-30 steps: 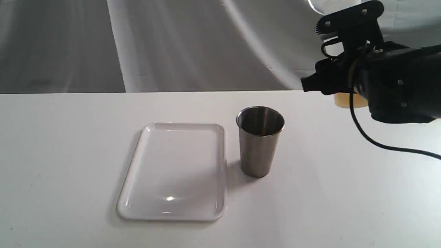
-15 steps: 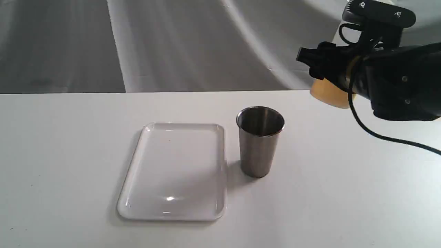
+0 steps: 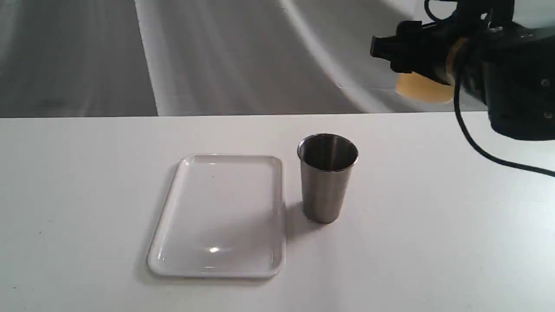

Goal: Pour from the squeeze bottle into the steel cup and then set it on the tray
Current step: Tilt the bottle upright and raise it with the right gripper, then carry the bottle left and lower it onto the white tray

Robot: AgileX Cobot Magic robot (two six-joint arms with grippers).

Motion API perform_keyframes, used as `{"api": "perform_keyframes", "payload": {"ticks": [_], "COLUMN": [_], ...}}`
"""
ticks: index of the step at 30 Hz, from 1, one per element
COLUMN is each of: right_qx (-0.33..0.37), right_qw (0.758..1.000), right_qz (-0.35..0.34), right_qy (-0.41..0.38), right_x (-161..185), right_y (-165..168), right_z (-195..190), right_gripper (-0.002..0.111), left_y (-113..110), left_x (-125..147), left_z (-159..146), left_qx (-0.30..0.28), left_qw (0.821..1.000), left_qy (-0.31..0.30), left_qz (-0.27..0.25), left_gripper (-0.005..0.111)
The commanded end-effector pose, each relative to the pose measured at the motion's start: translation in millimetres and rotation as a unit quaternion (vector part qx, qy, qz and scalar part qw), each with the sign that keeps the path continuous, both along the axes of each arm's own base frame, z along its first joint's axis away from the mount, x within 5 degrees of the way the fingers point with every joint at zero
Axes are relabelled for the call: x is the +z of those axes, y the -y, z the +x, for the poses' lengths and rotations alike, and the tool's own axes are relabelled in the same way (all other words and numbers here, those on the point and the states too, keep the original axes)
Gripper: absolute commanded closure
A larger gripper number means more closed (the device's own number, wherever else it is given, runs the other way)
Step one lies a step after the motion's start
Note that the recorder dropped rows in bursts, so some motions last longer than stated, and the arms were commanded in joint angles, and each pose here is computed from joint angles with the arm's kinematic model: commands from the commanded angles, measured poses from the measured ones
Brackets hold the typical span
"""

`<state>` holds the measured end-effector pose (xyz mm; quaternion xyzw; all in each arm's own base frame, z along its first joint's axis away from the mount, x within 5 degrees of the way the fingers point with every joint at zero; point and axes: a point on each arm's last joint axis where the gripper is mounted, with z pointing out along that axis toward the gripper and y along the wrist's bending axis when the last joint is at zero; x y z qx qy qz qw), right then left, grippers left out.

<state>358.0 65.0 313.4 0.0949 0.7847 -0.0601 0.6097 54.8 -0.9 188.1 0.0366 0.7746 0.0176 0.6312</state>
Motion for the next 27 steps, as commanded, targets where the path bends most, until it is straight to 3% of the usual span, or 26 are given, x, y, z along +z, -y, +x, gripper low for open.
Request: {"api": "perform_keyframes", "payload": {"ticks": [1,10,17,27], "right_qx": [0.022,0.122,0.263,0.363], "right_qw": [0.998,0.987,0.958,0.925], "right_qz": [-0.046,-0.094,-0.111,0.011], "right_qy": [0.031,0.044,0.029,0.109], "right_x": [25,55,55,65], "right_y": [-6,-27,-50,-72], "right_z": [-14,-39,-48,-56], "right_gripper": [0.108,0.108,0.108,0.108], "left_y": [0,0,0,0], "left_x": [-1,-1,-1,-1], "left_z": [0,0,0,0], "left_qx": [-0.003,-0.003,-0.003,-0.003], "left_qw": [1.000,1.000,1.000,1.000], "left_qy": [0.004,0.004,0.004,0.004], "left_qz": [0.002,0.002,0.002,0.002], "left_gripper": [0.098,0.098,0.098,0.098]}}
